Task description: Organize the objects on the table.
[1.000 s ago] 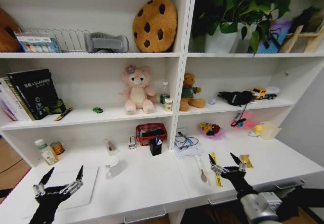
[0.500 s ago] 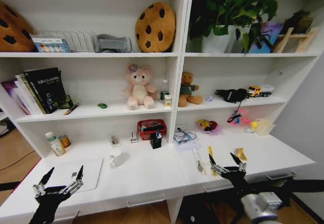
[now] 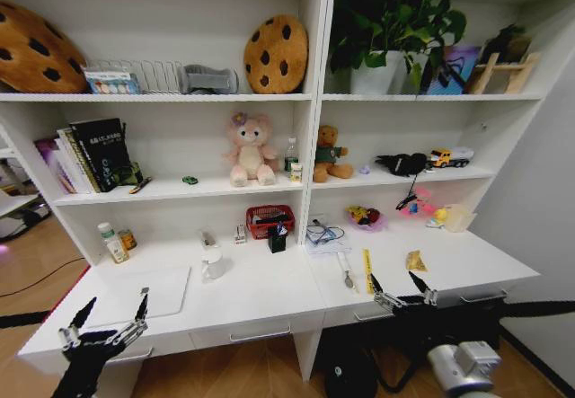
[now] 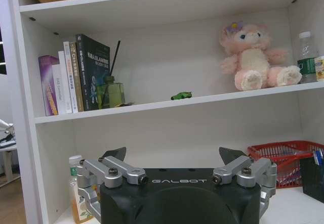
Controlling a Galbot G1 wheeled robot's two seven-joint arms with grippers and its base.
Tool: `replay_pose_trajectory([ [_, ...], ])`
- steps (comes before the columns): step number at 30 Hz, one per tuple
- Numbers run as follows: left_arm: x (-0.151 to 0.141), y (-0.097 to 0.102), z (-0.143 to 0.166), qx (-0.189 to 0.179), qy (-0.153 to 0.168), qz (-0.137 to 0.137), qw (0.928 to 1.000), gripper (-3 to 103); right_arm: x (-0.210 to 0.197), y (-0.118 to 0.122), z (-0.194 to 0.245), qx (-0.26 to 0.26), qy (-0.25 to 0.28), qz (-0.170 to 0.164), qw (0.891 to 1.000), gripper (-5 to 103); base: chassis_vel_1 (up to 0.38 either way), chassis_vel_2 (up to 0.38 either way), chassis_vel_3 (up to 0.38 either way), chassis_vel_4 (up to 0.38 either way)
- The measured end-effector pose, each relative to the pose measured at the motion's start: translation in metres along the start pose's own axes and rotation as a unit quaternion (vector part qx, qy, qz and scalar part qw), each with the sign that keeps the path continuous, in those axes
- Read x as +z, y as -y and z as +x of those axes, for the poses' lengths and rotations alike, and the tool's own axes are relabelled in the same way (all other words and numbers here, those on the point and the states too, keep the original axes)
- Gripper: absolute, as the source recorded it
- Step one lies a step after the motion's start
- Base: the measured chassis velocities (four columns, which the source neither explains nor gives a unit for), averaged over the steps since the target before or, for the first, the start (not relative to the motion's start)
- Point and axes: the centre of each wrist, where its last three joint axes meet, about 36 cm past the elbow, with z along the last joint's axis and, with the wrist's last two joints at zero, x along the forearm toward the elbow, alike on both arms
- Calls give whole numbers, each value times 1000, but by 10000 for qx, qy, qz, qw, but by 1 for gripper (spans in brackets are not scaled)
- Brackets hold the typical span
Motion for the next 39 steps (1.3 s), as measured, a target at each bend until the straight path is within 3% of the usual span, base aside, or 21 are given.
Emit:
replay_pose_trajectory([
  [13,0,0,0,0,0,0,10000,100,0,0,0,-1,-1,0,10000,100,-104,-117,105,120],
  [31,0,0,0,0,0,1,10000,100,0,0,0,3,-1,2,10000,100,-258,-252,268,253],
  [39,0,0,0,0,0,-1,10000,100,0,0,0,1,-2,0,10000,100,-5,-45,21,-18],
])
